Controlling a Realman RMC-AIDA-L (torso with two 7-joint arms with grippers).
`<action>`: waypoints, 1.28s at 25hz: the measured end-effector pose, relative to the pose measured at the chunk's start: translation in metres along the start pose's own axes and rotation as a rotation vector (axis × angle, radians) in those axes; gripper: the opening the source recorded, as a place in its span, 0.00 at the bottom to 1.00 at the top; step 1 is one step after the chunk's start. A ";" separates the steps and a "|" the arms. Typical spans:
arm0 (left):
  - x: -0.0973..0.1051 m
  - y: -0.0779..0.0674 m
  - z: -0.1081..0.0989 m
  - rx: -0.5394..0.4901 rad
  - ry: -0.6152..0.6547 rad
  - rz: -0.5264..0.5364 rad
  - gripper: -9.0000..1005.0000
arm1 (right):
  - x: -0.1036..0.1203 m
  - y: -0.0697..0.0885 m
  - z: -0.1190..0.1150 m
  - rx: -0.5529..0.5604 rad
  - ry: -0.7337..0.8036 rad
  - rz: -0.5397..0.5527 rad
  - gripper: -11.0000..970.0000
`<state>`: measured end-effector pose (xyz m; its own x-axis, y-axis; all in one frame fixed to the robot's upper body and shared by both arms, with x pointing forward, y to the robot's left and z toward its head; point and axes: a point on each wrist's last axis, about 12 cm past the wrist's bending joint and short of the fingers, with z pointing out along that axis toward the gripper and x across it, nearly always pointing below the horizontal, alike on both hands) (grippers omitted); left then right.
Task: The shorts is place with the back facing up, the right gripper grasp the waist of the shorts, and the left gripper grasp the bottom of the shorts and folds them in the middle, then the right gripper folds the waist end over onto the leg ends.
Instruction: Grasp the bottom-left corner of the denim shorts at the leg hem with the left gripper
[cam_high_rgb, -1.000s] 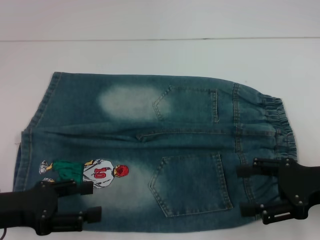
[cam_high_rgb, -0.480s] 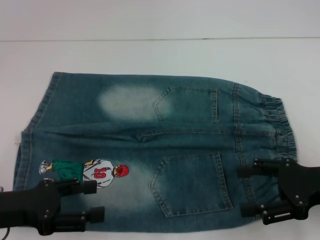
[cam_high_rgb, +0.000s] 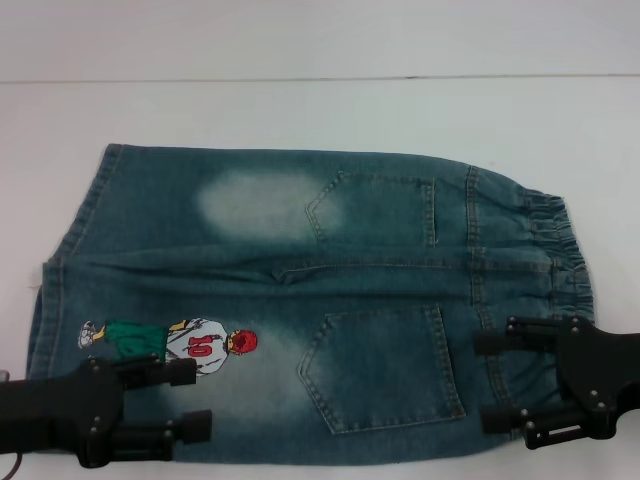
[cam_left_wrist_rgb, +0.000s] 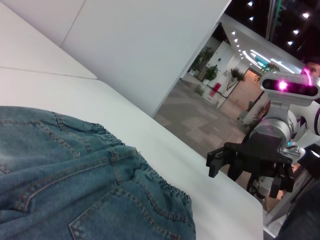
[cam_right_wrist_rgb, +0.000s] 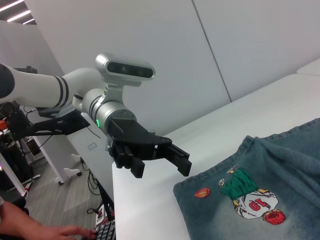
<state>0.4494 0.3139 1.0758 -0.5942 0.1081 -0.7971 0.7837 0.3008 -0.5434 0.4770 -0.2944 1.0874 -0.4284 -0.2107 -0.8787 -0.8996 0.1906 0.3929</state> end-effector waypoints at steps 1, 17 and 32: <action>0.000 0.000 0.000 0.000 -0.002 0.001 0.84 | 0.000 0.000 0.000 0.000 0.000 0.000 0.99; -0.002 0.000 0.000 0.000 -0.008 0.003 0.84 | 0.000 0.000 0.000 0.000 0.000 -0.001 0.99; -0.002 0.000 0.000 0.001 -0.009 0.002 0.84 | 0.000 0.000 0.000 -0.003 0.000 -0.002 0.99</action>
<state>0.4507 0.3134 1.0766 -0.5907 0.1006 -0.8006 0.7853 0.2999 -0.5417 0.4770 -0.2942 1.0877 -0.4268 -0.2108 -0.8794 -0.9006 0.1875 0.3922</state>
